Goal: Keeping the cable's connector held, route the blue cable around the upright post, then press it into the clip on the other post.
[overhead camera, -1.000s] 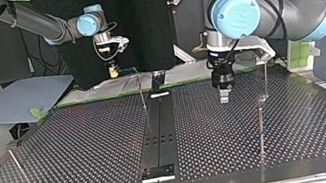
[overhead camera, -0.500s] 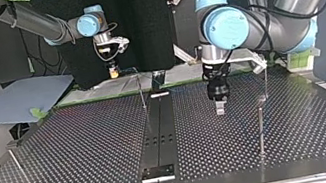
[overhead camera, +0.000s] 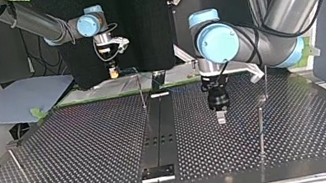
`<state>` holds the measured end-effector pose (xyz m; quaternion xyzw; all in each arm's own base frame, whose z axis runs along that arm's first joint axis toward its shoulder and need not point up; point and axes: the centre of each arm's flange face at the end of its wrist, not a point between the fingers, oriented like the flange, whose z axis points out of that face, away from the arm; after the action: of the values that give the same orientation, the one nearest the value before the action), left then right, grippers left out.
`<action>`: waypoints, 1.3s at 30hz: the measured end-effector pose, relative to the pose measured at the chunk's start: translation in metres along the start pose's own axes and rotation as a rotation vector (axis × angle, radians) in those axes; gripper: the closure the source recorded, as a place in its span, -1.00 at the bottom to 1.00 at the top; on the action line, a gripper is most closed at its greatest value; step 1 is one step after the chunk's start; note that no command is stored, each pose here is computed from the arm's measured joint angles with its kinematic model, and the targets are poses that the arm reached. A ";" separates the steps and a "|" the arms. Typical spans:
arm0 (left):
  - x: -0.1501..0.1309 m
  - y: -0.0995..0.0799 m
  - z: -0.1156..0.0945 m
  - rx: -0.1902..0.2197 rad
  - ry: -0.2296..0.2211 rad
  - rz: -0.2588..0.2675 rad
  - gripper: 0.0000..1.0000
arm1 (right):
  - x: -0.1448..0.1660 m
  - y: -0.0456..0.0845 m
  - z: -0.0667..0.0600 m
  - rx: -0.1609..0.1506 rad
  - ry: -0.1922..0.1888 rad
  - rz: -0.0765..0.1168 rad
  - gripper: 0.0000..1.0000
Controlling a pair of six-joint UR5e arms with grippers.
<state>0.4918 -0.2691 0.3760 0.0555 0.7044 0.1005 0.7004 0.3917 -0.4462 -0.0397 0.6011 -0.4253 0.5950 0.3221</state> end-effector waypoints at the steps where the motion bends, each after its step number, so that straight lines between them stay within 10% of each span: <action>1: 0.003 0.000 0.001 -0.010 0.007 0.013 -1.00 | 0.000 0.000 0.000 0.000 0.000 0.001 1.00; 20: 0.025 0.008 0.025 -0.146 0.020 0.180 -1.00 | 0.000 0.000 0.000 0.000 0.000 0.000 1.00; 39: 0.042 -0.002 0.055 -0.187 0.094 0.305 -1.00 | 0.000 0.000 0.001 0.000 0.000 0.000 1.00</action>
<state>0.5460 -0.2583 0.3344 0.0918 0.7075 0.2730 0.6453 0.3920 -0.4469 -0.0396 0.6010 -0.4251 0.5953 0.3221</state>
